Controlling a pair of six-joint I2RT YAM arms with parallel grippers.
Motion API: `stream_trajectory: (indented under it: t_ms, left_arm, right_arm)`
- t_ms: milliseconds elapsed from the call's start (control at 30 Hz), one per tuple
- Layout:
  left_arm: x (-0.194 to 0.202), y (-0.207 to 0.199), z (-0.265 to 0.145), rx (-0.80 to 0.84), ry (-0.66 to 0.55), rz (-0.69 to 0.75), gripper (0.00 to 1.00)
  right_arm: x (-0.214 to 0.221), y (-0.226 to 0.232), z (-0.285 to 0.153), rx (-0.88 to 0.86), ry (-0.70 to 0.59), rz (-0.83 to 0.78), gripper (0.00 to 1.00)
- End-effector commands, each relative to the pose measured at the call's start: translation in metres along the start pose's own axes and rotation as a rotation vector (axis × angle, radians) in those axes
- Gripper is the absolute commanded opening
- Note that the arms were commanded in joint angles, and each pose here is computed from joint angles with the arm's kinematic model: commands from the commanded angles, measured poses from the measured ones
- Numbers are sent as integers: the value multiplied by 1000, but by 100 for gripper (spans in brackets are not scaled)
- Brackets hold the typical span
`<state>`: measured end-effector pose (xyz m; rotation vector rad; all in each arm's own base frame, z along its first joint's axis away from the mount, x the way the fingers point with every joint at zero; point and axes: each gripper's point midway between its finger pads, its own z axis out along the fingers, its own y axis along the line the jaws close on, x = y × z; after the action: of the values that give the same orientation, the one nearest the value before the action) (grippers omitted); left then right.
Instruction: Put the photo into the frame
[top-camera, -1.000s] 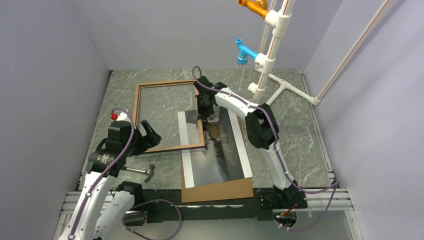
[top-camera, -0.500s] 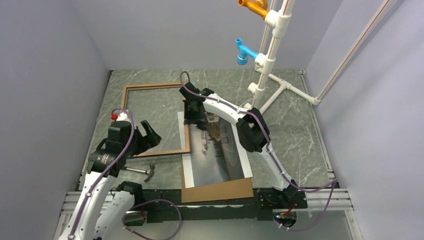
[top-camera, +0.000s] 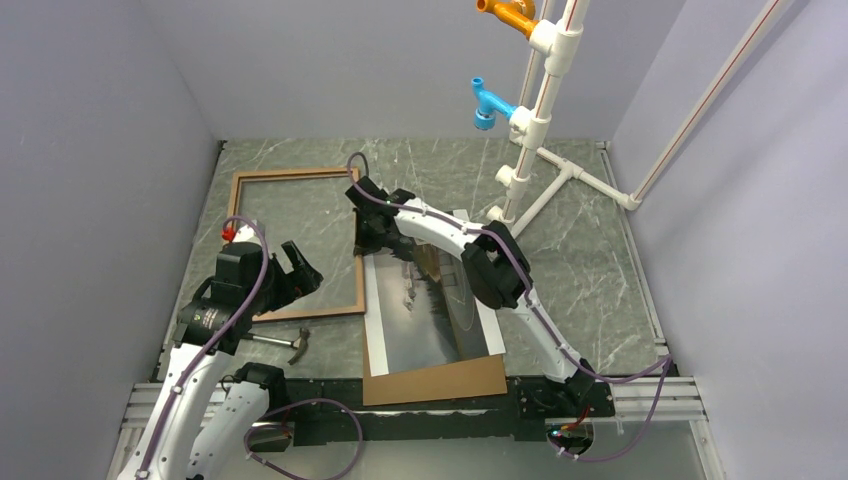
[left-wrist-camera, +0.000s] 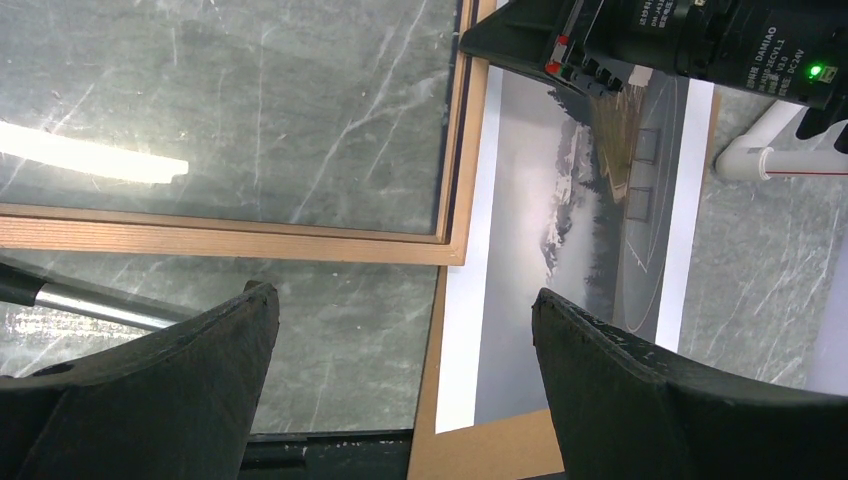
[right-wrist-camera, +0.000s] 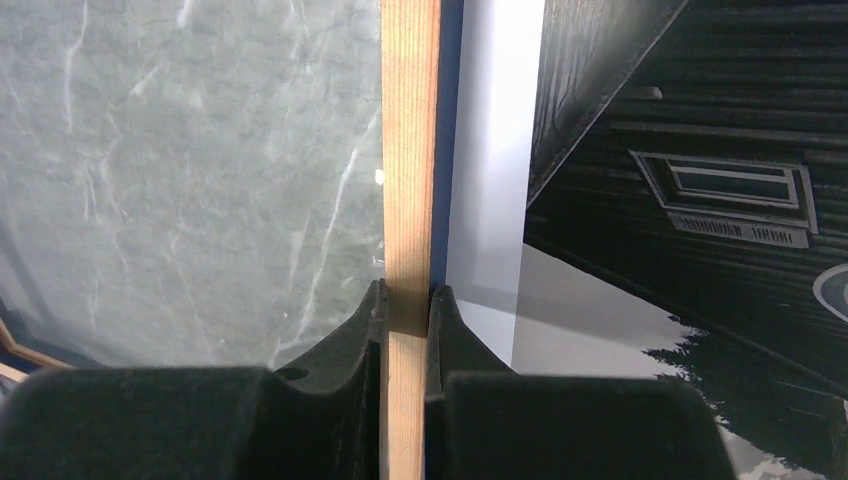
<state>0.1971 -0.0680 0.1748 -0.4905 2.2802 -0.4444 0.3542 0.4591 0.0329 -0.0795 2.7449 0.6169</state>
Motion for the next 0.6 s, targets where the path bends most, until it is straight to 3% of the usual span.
stream_trajectory:
  t_ms: [0, 33, 200, 267, 433, 567]
  left_arm:
    - [-3, 0, -2, -1, -21, 0, 99]
    - [-3, 1, -1, -2, -21, 0, 99]
    - [-3, 1, -2, -4, -18, 1, 99]
    - [-2, 1, -3, -4, -17, 1, 99]
    - [-2, -1, -2, 10, -18, -2, 99]
    - [0, -3, 1, 25, -8, -1, 99]
  right_arm:
    - [-23, 42, -32, -168, -93, 11, 5]
    - [-21, 43, -32, -184, -87, 7, 8]
    - [-15, 45, -41, -221, -95, -1, 52]
    - [-16, 46, -47, -226, -108, -10, 65]
    - [-21, 42, -70, -214, -154, -47, 87]
    - [-14, 22, -89, -169, -180, -97, 98]
